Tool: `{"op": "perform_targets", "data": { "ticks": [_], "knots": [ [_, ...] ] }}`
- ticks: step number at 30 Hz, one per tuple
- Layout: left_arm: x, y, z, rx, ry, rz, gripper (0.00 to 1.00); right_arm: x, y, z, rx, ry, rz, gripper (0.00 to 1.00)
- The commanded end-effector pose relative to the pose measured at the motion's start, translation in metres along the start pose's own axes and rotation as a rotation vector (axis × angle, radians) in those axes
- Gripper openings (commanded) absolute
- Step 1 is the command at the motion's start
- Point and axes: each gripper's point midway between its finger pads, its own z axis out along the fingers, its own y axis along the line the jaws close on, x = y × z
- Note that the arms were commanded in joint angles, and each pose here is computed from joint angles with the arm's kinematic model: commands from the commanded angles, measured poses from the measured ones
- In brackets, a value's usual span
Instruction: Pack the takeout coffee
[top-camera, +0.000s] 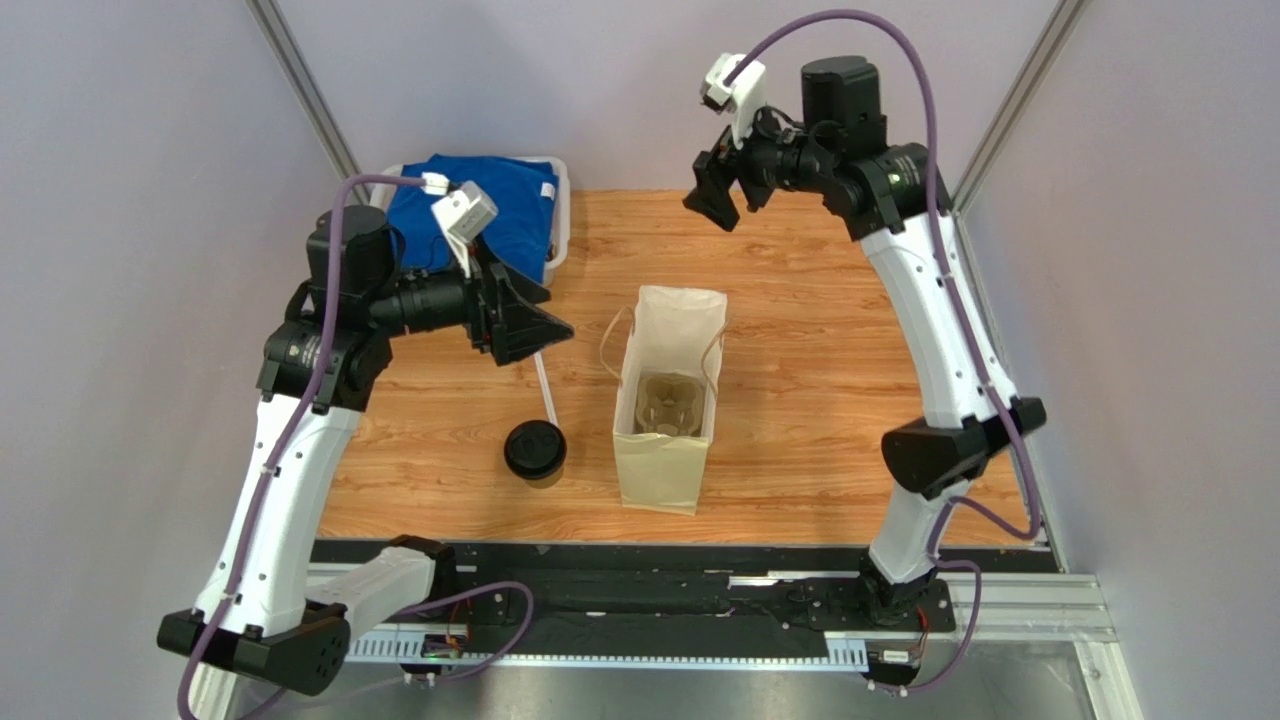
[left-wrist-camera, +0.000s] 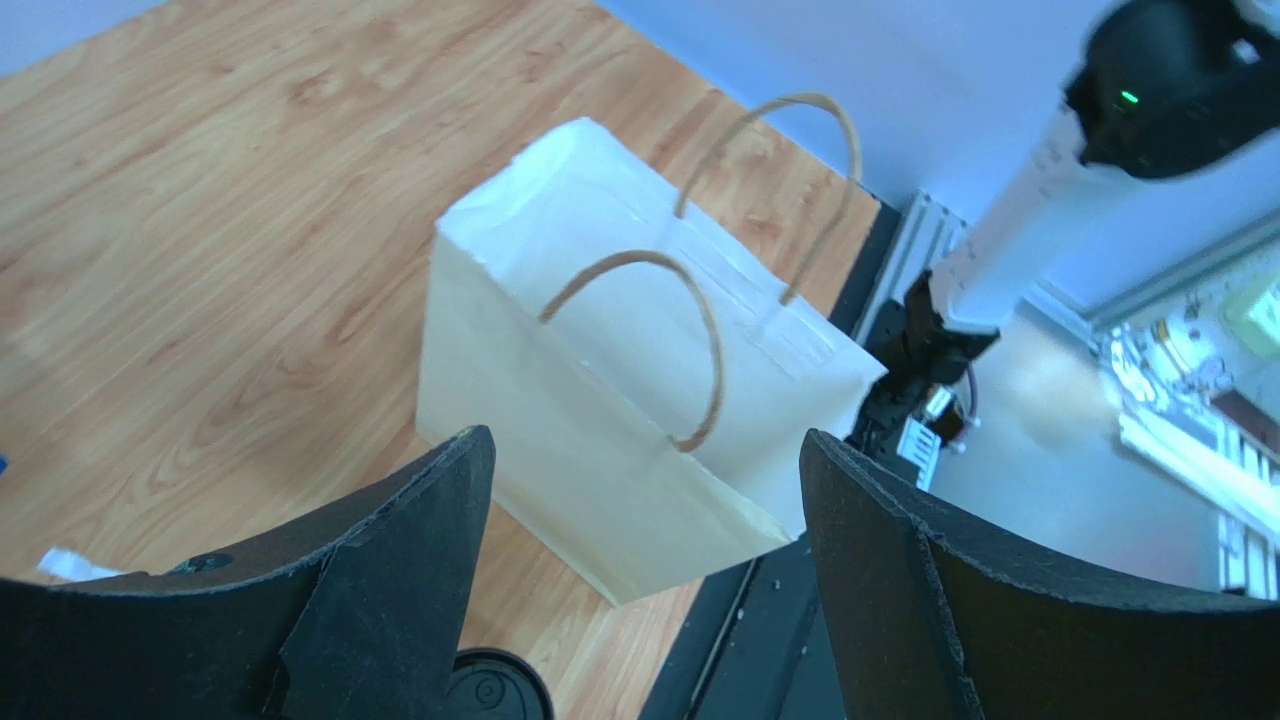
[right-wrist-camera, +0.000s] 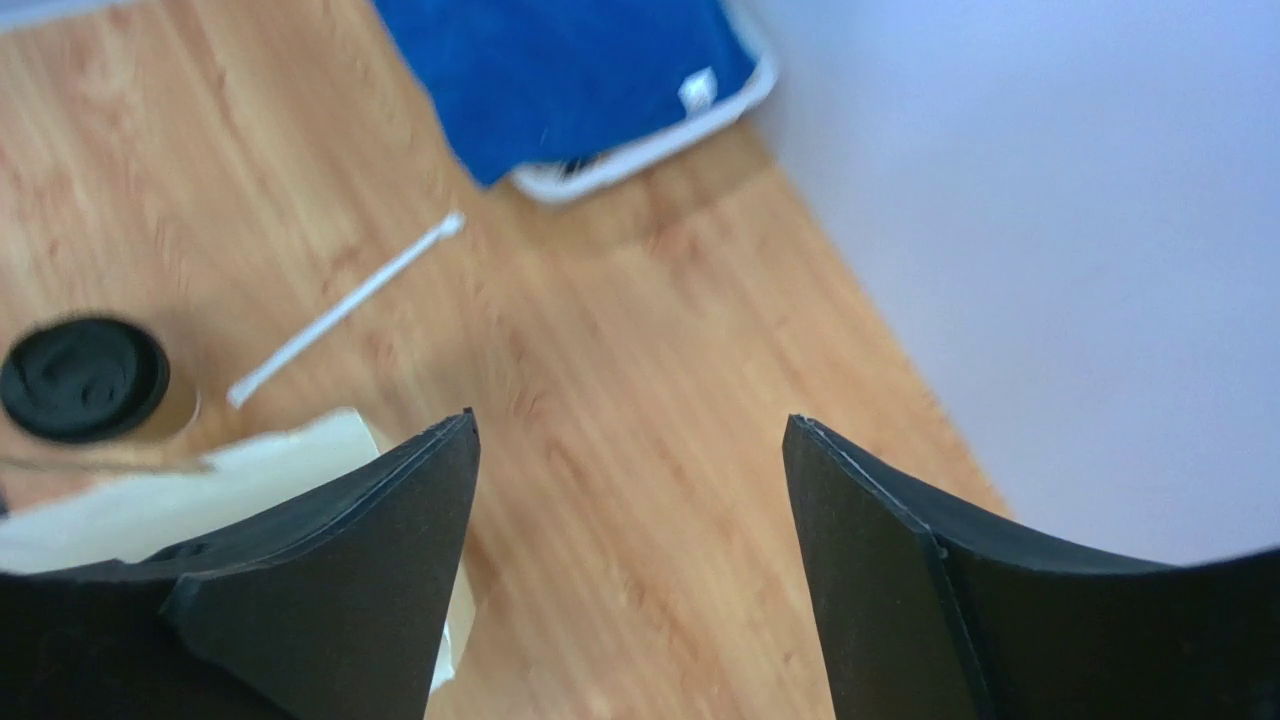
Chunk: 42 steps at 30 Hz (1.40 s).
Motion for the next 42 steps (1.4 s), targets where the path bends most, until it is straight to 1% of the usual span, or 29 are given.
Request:
{"op": "perform_targets", "data": {
  "ticks": [1, 2, 3, 6, 7, 9, 10, 11, 13, 14, 15, 16, 17, 18, 19, 20, 23, 24, 26, 27, 29, 30, 32, 33, 38, 42],
  "knots": [
    [0.006, -0.016, 0.018, 0.041, 0.056, 0.069, 0.83, 0.075, 0.049, 0.007, -0.32, 0.22, 0.06, 0.77],
    [0.009, -0.015, 0.021, 0.043, 0.068, 0.06, 0.83, 0.084, 0.051, 0.01, -0.35, 0.234, 0.023, 0.76],
    [0.011, -0.014, 0.022, 0.041, 0.076, 0.048, 0.83, 0.09, 0.054, 0.011, -0.367, 0.249, 0.023, 0.76],
    [0.027, 0.005, 0.021, -0.045, 0.131, 0.029, 0.85, 0.113, 0.055, 0.02, -0.397, 0.292, -0.002, 0.75],
    [0.036, 0.013, 0.018, -0.091, 0.166, 0.014, 0.86, 0.117, 0.054, 0.022, -0.398, 0.302, -0.013, 0.75],
    [0.051, 0.026, 0.014, -0.132, 0.217, 0.033, 0.89, 0.129, 0.053, 0.029, -0.415, 0.325, -0.029, 0.75],
    [0.066, 0.033, 0.008, -0.167, 0.276, 0.026, 0.89, 0.131, 0.053, 0.031, -0.422, 0.33, -0.031, 0.75],
    [0.075, 0.04, 0.004, -0.176, 0.315, 0.096, 0.9, 0.129, 0.052, 0.033, -0.422, 0.324, -0.04, 0.75],
    [0.102, 0.049, -0.006, -0.205, 0.407, 0.124, 0.91, 0.134, 0.054, 0.036, -0.446, 0.334, -0.039, 0.74],
    [0.108, 0.048, -0.011, -0.188, 0.424, 0.201, 0.91, 0.135, 0.055, 0.037, -0.451, 0.334, -0.04, 0.74],
    [0.126, 0.051, -0.014, -0.181, 0.46, 0.212, 0.92, 0.138, 0.056, 0.038, -0.461, 0.336, -0.039, 0.73],
    [0.133, 0.054, -0.017, -0.187, 0.474, 0.237, 0.93, 0.139, 0.058, 0.038, -0.468, 0.337, -0.039, 0.71],
    [0.138, 0.054, -0.02, -0.175, 0.479, 0.295, 0.94, 0.14, 0.059, 0.038, -0.473, 0.338, -0.04, 0.7],
    [0.152, 0.056, -0.02, -0.157, 0.508, 0.301, 0.94, 0.142, 0.061, 0.039, -0.481, 0.343, -0.04, 0.67],
    [0.157, 0.058, -0.02, -0.135, 0.519, 0.345, 0.95, 0.143, 0.063, 0.04, -0.486, 0.345, -0.041, 0.66],
    [0.162, 0.06, -0.02, -0.128, 0.531, 0.357, 0.95, 0.144, 0.064, 0.041, -0.488, 0.347, -0.043, 0.64],
    [0.18, 0.067, -0.017, -0.08, 0.581, 0.412, 0.98, 0.146, 0.066, 0.044, -0.492, 0.357, -0.044, 0.54],
    [0.187, 0.067, -0.016, -0.06, 0.591, 0.415, 0.98, 0.146, 0.065, 0.044, -0.487, 0.357, -0.044, 0.49],
    [0.195, 0.068, -0.015, -0.02, 0.603, 0.465, 0.98, 0.146, 0.066, 0.046, -0.486, 0.359, -0.035, 0.41],
    [0.202, 0.069, -0.013, 0.0, 0.605, 0.473, 0.99, 0.146, 0.066, 0.047, -0.483, 0.361, -0.035, 0.3],
    [0.214, 0.071, -0.012, 0.032, 0.618, 0.51, 0.99, 0.146, 0.066, 0.047, -0.478, 0.362, -0.027, 0.19],
    [0.216, 0.071, -0.011, 0.047, 0.614, 0.53, 0.99, 0.145, 0.067, 0.047, -0.478, 0.362, -0.024, 0.09],
    [0.226, 0.074, -0.01, 0.078, 0.625, 0.57, 0.99, 0.145, 0.066, 0.048, -0.471, 0.363, -0.013, 0.0],
    [0.226, 0.075, -0.008, 0.092, 0.619, 0.599, 0.99, 0.144, 0.067, 0.048, -0.47, 0.362, -0.011, 0.0],
    [0.236, 0.082, -0.003, 0.111, 0.637, 0.611, 0.99, 0.143, 0.068, 0.048, -0.468, 0.358, 0.006, 0.0],
    [0.237, 0.085, 0.004, 0.12, 0.611, 0.637, 0.99, 0.143, 0.069, 0.049, -0.471, 0.357, 0.012, 0.0]
  ]
}}
